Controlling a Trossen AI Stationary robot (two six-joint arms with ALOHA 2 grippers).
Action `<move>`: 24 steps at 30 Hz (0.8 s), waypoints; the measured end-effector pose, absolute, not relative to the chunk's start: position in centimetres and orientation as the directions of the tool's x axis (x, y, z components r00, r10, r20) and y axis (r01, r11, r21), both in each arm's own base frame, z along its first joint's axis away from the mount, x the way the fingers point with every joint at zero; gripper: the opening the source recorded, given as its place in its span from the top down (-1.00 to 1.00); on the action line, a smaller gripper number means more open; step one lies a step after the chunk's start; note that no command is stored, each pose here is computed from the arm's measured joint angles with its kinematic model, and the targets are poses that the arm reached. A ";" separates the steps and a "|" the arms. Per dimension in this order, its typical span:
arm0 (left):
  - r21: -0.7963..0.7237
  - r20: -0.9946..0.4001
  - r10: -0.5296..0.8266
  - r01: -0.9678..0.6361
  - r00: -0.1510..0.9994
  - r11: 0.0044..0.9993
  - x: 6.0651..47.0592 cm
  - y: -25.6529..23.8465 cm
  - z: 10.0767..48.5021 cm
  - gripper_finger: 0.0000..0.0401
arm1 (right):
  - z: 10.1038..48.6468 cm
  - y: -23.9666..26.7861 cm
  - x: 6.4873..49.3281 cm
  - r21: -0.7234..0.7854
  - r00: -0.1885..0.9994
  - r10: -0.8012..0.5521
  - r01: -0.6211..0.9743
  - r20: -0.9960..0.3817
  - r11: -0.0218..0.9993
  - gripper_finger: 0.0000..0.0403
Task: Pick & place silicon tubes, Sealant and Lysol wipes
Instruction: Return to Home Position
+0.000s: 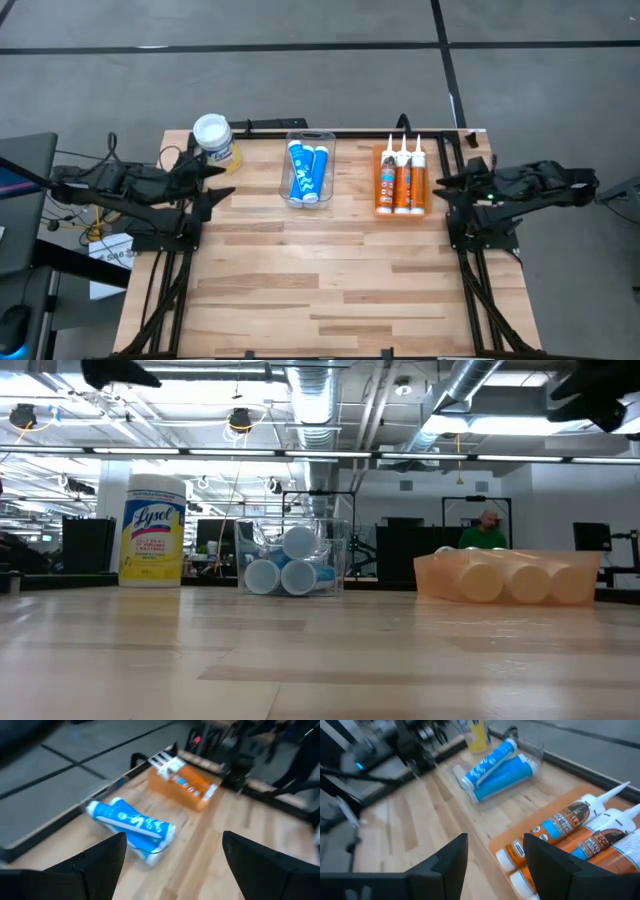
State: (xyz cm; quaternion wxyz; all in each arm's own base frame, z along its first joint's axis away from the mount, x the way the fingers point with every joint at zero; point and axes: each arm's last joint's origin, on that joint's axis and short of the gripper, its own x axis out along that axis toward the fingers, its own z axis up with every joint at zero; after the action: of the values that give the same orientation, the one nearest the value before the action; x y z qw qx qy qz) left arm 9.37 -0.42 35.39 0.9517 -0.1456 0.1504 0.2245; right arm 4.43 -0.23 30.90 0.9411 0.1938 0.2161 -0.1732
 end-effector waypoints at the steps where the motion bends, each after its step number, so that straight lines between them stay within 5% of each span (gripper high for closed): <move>1: -0.232 -0.331 0.371 -0.456 0.868 0.859 9.1 -0.4 34.7 -0.60 | 30.6 -0.4 3.8 0.304 0.858 -0.236 0.400 -0.455 0.865 0.09; 12: -0.376 -0.118 0.339 -0.358 0.933 0.855 8.0 -0.2 27.4 -0.60 | 29.0 -1.6 -1.4 0.450 0.948 -0.188 0.290 -0.257 0.844 0.10; 24: -0.354 -0.003 0.331 -0.311 0.944 0.882 9.1 -0.5 23.0 -0.60 | 28.3 -0.1 1.7 0.445 0.990 0.057 0.008 -0.132 0.896 0.09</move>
State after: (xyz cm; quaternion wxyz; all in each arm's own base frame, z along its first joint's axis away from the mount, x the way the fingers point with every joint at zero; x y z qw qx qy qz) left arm 9.13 -0.46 22.96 0.9697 -0.1774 -0.0288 0.1654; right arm 1.65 -0.13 28.29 0.9709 0.2282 0.0712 0.0127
